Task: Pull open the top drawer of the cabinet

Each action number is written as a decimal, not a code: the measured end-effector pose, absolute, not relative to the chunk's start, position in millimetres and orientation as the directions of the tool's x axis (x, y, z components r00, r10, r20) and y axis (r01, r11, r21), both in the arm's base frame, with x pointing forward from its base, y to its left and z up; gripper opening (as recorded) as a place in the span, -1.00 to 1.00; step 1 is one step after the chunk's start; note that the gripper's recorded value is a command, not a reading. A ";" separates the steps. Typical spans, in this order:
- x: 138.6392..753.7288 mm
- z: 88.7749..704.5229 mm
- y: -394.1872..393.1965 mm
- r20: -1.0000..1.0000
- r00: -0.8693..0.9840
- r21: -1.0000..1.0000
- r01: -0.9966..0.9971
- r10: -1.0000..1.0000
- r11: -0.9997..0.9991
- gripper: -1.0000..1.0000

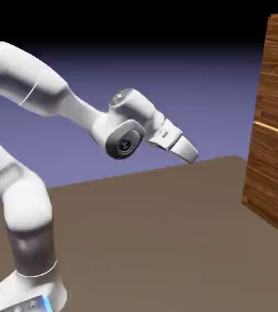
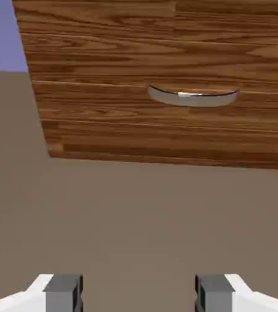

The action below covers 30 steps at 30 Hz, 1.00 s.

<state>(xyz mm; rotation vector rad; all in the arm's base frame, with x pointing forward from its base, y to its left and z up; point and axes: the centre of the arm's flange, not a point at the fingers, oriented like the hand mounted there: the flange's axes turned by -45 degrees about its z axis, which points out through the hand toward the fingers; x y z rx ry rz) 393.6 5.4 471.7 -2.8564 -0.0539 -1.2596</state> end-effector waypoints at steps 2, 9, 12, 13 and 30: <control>400.3 493.5 5.5 0.772 0.635 -0.065 0.035 -0.028 -0.997 0.00; 421.6 561.5 -4.6 0.828 0.512 -0.287 0.036 -0.229 -0.957 0.00; 431.0 585.7 -13.3 0.824 0.468 -0.381 0.039 -0.320 -0.924 0.00; 434.2 593.0 -16.7 0.819 0.455 -0.412 0.041 -0.350 -0.910 0.00; 512.4 653.8 -90.1 0.550 0.301 -0.823 0.033 -0.779 -0.567 0.00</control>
